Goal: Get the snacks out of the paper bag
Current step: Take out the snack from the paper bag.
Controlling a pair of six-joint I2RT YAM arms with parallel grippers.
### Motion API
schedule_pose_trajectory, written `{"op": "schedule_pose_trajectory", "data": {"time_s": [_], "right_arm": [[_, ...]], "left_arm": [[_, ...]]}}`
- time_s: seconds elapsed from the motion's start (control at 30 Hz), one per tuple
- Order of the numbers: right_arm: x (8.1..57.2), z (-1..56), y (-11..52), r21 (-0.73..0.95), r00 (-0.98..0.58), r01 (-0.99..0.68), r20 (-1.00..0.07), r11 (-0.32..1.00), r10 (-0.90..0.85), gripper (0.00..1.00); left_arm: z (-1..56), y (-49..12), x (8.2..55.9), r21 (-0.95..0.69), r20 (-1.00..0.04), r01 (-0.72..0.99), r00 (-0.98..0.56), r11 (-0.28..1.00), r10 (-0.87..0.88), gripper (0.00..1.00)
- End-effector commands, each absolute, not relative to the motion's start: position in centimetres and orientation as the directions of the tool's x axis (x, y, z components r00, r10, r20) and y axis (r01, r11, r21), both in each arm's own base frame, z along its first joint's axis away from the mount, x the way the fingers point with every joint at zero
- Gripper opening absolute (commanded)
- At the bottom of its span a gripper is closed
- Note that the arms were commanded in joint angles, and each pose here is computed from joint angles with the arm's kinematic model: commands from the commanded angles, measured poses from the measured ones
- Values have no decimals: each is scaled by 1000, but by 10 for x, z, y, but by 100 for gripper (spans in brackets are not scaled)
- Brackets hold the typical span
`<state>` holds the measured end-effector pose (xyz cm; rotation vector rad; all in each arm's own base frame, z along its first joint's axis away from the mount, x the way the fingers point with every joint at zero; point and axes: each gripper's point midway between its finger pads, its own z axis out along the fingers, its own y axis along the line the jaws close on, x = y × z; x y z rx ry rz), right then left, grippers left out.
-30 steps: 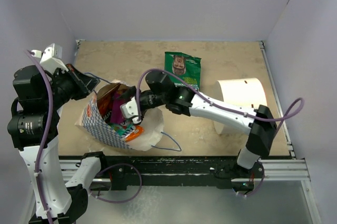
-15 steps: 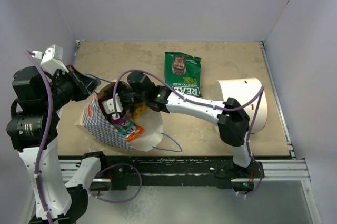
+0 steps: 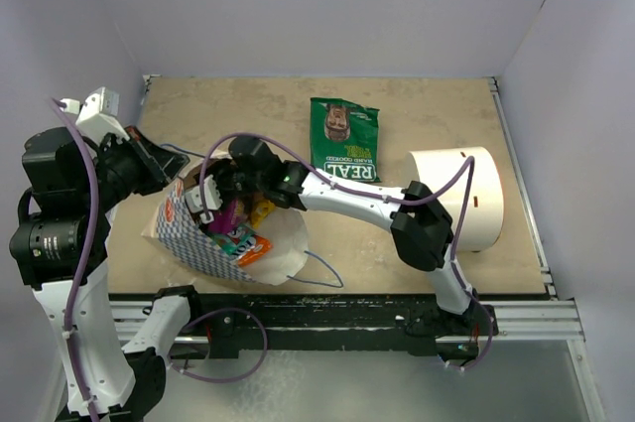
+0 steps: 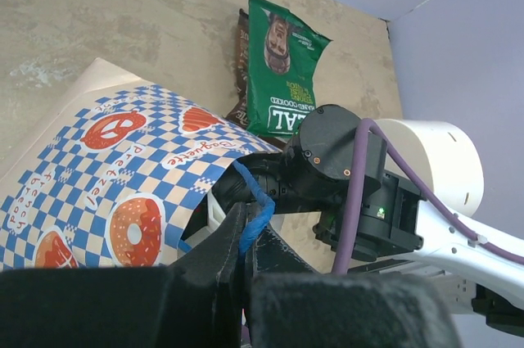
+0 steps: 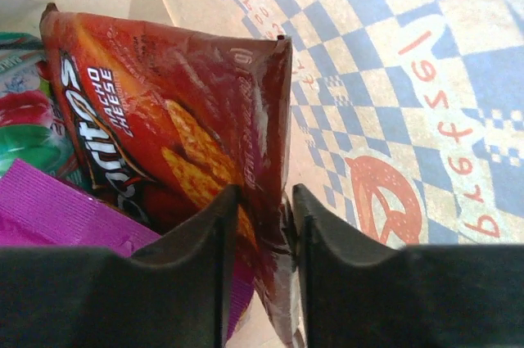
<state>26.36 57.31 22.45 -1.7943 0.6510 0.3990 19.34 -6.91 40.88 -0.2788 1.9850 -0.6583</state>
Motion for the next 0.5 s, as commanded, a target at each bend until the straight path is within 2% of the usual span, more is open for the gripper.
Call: {"op": "schedule_pose_trajectory", "data": {"time_s": [0.0, 0.07, 0.17, 0.47], "right_arm": [[266, 276, 574, -804, 808, -583, -558, -118, -188, 27], [268, 283, 571, -802, 800, -591, -568, -88, -194, 18], [267, 295, 565, -805, 797, -591, -573, -53, -192, 10], [258, 331, 541, -812, 799, -582, -579, 34, -163, 4]], "left_arm": [[429, -65, 189, -542, -785, 93, -412, 835, -463, 0], [422, -58, 190, -550, -764, 28, -420, 835, -489, 0], [419, -58, 192, -560, -753, 13, -425, 828, -503, 0], [418, -55, 190, -583, -738, -22, -404, 812, -540, 0]]}}
